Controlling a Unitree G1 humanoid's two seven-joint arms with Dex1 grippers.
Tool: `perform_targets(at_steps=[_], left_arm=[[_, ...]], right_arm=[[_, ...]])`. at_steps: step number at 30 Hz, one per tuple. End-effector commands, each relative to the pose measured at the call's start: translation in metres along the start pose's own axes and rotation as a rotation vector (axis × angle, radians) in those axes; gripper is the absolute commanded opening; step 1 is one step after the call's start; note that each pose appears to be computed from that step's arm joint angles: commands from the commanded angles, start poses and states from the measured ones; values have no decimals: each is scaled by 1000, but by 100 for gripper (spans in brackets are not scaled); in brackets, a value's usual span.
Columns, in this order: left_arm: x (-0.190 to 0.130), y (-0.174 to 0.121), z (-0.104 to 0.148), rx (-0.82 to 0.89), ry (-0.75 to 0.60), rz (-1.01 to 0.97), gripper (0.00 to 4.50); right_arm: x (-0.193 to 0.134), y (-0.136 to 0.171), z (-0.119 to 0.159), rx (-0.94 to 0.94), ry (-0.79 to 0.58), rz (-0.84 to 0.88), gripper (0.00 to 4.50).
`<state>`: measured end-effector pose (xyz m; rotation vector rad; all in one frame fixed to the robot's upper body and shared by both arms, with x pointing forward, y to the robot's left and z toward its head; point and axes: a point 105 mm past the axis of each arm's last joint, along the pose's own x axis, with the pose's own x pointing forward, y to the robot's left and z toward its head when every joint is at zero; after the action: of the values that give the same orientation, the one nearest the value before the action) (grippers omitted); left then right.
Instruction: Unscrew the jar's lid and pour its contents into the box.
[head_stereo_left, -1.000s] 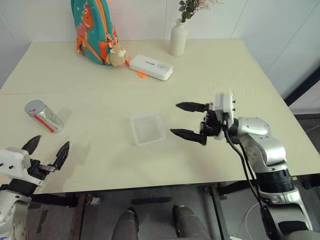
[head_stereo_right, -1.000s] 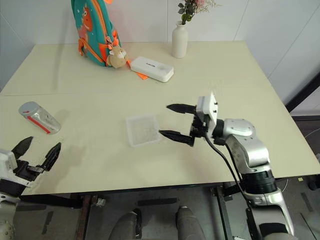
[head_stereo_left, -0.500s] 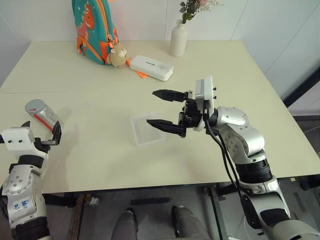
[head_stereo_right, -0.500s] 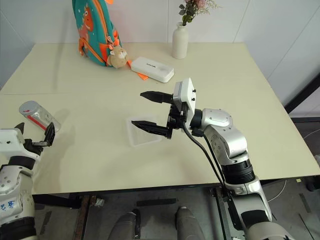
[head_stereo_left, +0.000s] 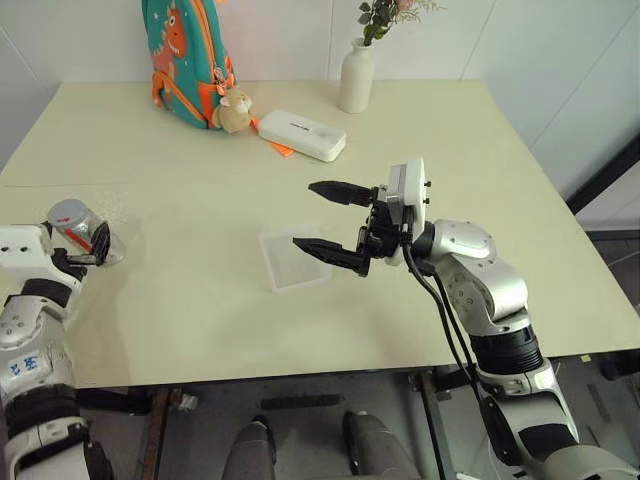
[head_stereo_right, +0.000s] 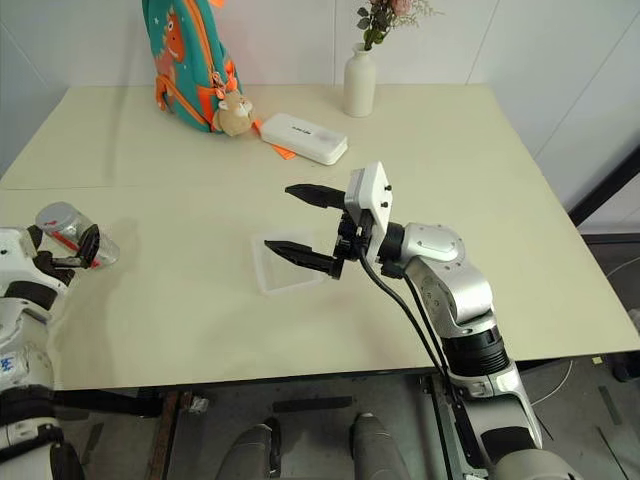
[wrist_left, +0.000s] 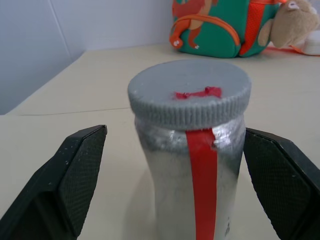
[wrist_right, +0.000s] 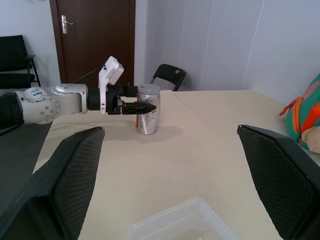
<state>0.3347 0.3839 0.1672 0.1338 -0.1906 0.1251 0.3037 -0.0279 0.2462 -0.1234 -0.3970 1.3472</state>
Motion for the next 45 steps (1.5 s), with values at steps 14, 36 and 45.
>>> perform_targets(at_steps=[14,36,45], left_arm=[[9,-8,8,4,-33,-94,200],[-42,-237,86,31,-70,-1157,200],[-50,-248,86,0,-71,-1206,200]], right_arm=[[0,9,12,-77,-17,19,450],[40,18,19,31,60,54,450],[53,5,10,43,105,-28,450]])
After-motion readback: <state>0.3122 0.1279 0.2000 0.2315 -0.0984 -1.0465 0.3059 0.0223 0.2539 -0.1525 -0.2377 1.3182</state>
